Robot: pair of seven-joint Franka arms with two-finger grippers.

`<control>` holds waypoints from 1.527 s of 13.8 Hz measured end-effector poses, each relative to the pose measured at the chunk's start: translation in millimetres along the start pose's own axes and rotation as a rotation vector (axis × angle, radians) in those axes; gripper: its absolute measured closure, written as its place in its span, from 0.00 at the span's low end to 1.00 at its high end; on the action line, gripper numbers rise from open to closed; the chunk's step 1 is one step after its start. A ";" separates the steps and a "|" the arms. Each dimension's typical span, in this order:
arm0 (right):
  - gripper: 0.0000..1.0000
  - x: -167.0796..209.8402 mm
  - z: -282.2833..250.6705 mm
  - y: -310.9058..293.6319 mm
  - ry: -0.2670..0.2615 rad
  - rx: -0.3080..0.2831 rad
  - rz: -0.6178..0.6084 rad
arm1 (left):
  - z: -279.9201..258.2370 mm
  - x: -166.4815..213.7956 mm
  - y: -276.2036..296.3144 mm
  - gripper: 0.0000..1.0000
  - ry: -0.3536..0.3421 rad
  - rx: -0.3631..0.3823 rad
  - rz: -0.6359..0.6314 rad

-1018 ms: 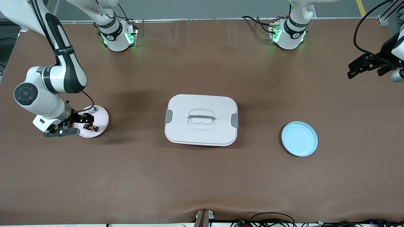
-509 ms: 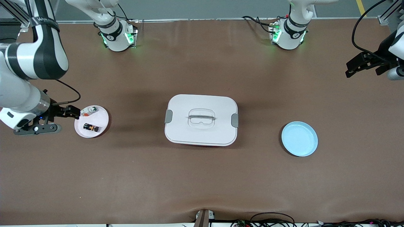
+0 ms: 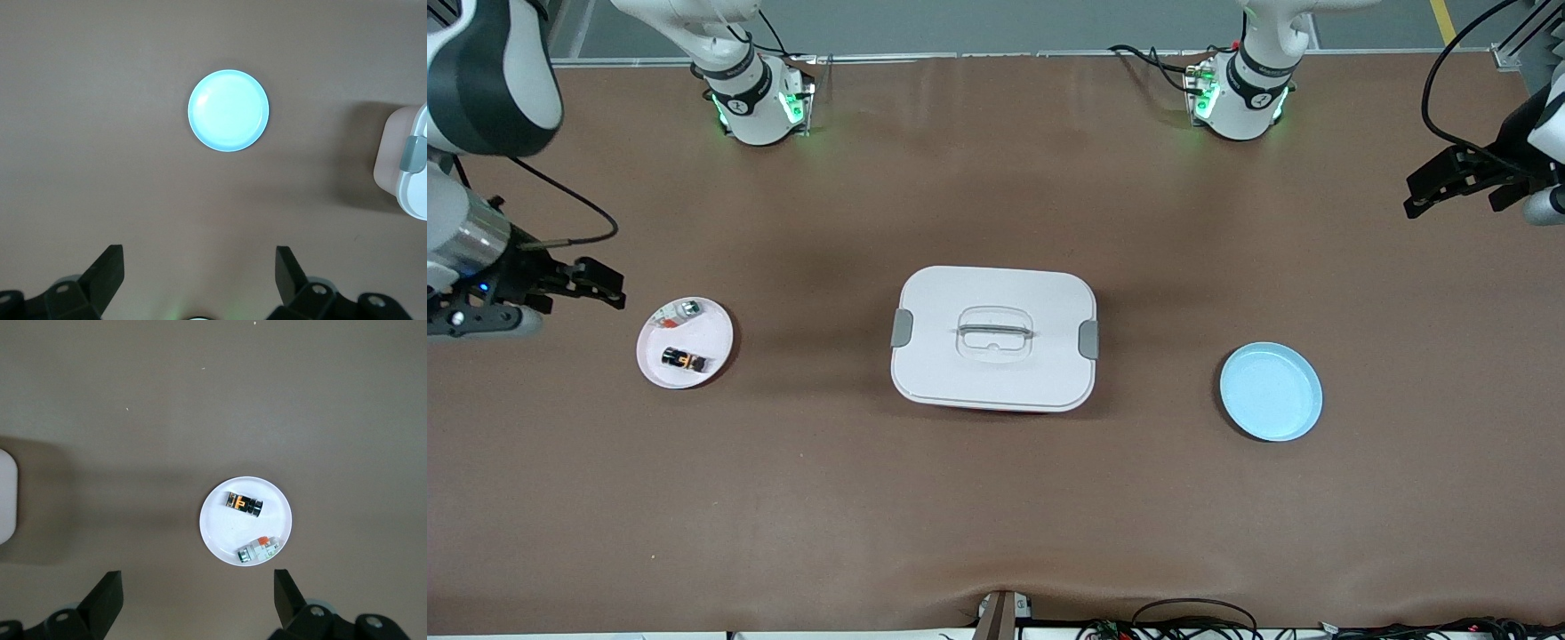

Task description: Transfer orange switch to right arm and place

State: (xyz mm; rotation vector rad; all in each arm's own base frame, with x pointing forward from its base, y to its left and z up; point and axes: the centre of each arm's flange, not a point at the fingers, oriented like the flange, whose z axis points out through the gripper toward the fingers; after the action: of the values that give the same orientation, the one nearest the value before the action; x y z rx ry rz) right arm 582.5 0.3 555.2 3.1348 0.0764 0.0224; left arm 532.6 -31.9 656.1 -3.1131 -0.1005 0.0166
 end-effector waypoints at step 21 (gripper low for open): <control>0.00 -50.7 -94.9 19.5 0.027 0.021 0.049 | -0.5 -1.2 8.8 0.00 0.001 -0.003 0.017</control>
State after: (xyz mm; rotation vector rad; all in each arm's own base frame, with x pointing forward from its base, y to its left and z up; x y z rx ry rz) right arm 531.4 -21.0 649.5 3.1574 -0.0001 0.0642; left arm 532.0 -40.8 656.4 -3.1165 -0.0748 0.0159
